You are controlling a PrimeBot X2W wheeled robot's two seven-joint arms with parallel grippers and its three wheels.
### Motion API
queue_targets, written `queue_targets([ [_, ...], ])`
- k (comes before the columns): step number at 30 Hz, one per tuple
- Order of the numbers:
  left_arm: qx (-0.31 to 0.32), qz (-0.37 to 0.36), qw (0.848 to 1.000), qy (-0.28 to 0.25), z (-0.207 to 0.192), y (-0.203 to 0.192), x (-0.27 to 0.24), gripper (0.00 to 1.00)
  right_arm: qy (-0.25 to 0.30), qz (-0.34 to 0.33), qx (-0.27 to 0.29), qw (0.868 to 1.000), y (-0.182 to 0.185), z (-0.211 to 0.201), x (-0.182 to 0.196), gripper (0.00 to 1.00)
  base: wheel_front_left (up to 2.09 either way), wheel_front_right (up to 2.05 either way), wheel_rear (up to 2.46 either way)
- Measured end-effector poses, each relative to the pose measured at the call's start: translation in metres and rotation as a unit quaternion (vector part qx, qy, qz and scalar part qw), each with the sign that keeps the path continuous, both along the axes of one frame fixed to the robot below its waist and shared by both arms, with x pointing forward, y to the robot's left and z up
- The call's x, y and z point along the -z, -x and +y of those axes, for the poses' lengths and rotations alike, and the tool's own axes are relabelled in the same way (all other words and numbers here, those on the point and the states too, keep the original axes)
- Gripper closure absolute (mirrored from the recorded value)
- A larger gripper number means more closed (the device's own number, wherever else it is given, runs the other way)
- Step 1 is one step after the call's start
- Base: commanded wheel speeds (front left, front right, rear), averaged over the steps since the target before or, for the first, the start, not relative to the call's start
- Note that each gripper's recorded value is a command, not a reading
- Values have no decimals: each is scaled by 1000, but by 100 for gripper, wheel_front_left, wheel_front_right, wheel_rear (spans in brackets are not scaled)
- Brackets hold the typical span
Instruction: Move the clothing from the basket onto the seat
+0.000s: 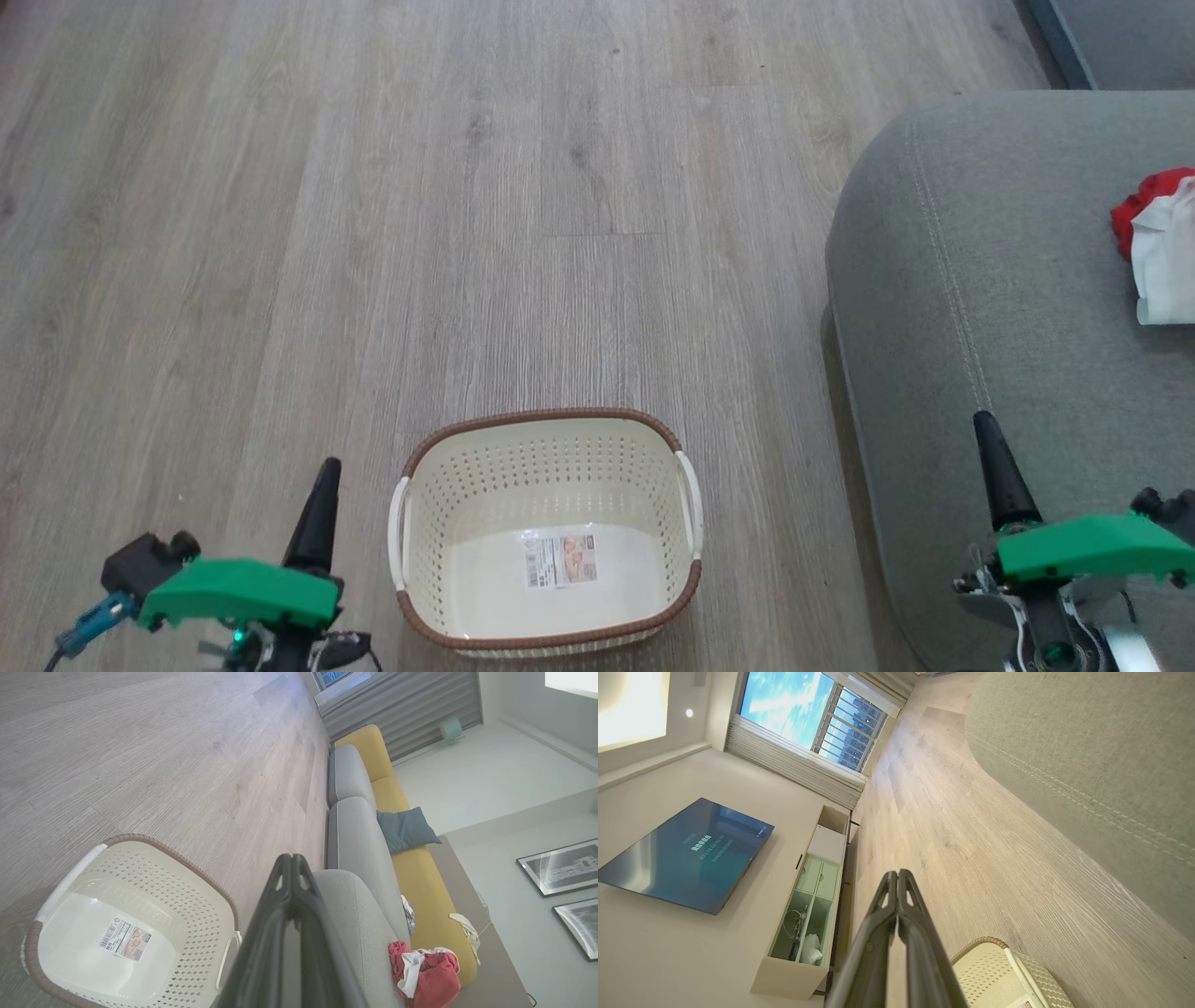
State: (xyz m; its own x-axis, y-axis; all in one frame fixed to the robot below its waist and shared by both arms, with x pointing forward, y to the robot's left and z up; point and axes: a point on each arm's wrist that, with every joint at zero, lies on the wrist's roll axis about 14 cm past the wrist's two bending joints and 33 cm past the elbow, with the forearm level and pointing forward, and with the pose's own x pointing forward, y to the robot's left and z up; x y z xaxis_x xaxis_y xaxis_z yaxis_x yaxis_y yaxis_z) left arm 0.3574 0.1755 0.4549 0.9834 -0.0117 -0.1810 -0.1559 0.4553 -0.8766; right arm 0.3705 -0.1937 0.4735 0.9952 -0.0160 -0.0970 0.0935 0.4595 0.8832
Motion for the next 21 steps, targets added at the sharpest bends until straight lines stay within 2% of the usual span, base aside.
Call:
queue_targets([
  [21,-14,-8,994,108,6,-6,-6,100,-109,1,14,994,-2,-7,-1,100,0,0,0],
])
